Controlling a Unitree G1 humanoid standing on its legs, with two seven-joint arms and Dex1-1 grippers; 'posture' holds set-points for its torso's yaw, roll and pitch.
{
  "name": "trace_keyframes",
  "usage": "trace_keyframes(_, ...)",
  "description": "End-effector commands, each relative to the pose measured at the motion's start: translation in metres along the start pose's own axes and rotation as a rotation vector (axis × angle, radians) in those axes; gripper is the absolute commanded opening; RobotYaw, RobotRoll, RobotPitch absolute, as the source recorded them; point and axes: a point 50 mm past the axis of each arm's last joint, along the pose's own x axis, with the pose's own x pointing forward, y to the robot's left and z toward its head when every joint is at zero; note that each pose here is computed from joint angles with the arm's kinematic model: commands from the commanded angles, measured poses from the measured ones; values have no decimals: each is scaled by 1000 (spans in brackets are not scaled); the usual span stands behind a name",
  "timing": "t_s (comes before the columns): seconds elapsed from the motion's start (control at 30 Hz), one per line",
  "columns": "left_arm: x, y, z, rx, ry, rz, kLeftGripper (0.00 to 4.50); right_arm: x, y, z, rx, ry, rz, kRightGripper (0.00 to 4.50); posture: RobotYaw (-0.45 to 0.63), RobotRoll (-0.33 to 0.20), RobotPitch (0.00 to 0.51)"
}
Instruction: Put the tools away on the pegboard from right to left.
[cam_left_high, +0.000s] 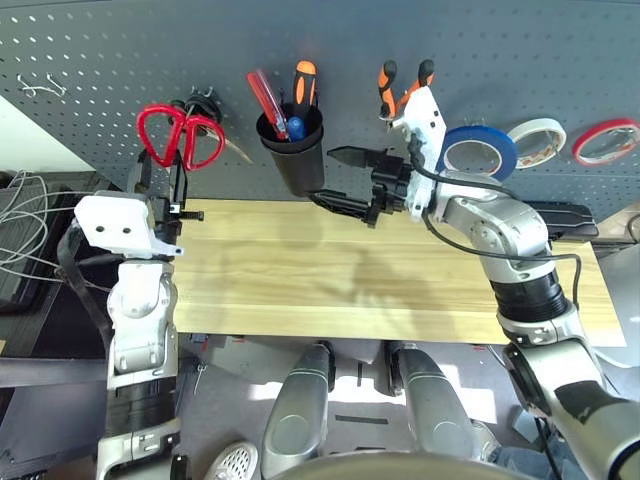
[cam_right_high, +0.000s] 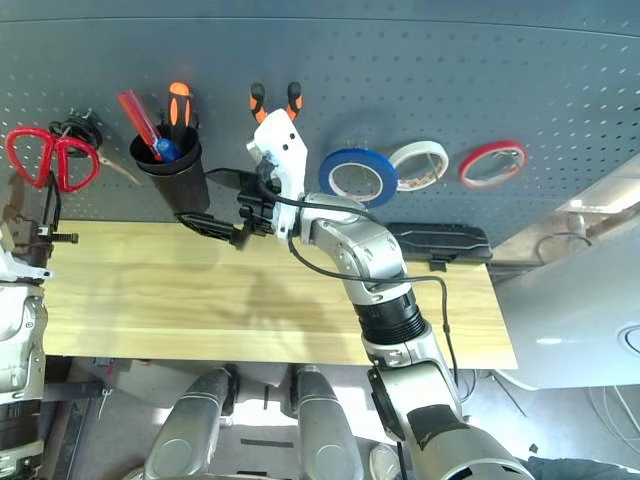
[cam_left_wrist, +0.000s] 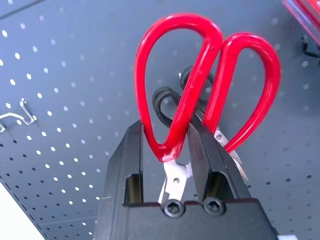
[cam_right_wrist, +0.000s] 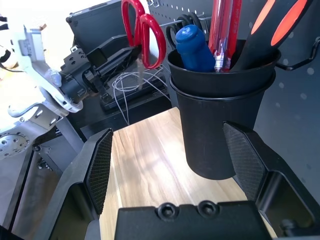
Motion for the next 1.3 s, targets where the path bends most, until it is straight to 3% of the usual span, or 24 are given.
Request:
trace_keyframes(0.03, 1, -3, -16, -25, 110, -39, 1283, -1, 0, 0, -5, -10, -13, 4500, 49, 0, 279)
trace_keyframes(0.5, 12, -14, -28, -70, 185, -102, 1273, -2, -3, -6, 1, -12, -61, 4500, 48, 0, 270)
trace_keyframes(0.67, 1, -26, -43, -36, 259, -182, 2869, -11, -7, -31, 24, 55, -116, 4500, 46, 0, 269)
trace_keyframes(0.8, -23, -40, -73, -58, 487, -252, 4325, -27, -15, -69, 110, 191, -286, 4500, 38, 0, 268)
trace_keyframes(0.93, -36, -47, -83, -50, 583, -275, 4453, -42, -17, -102, 202, 265, -434, 4500, 26, 0, 273)
trace_keyframes(1.1, -54, -56, -102, -33, 721, -299, 4453, -69, -24, -140, 204, 358, -633, 4500, -4, 0, 278)
trace_keyframes(1.23, -56, -61, -108, -22, 752, -300, 4453, -97, -38, -153, 203, 396, -869, 4500, -20, 0, 280)
trace_keyframes(1.3, -52, -68, -109, -30, 750, -313, 4453, -125, -50, -157, 206, 420, -1047, 4500, -41, 0, 282)
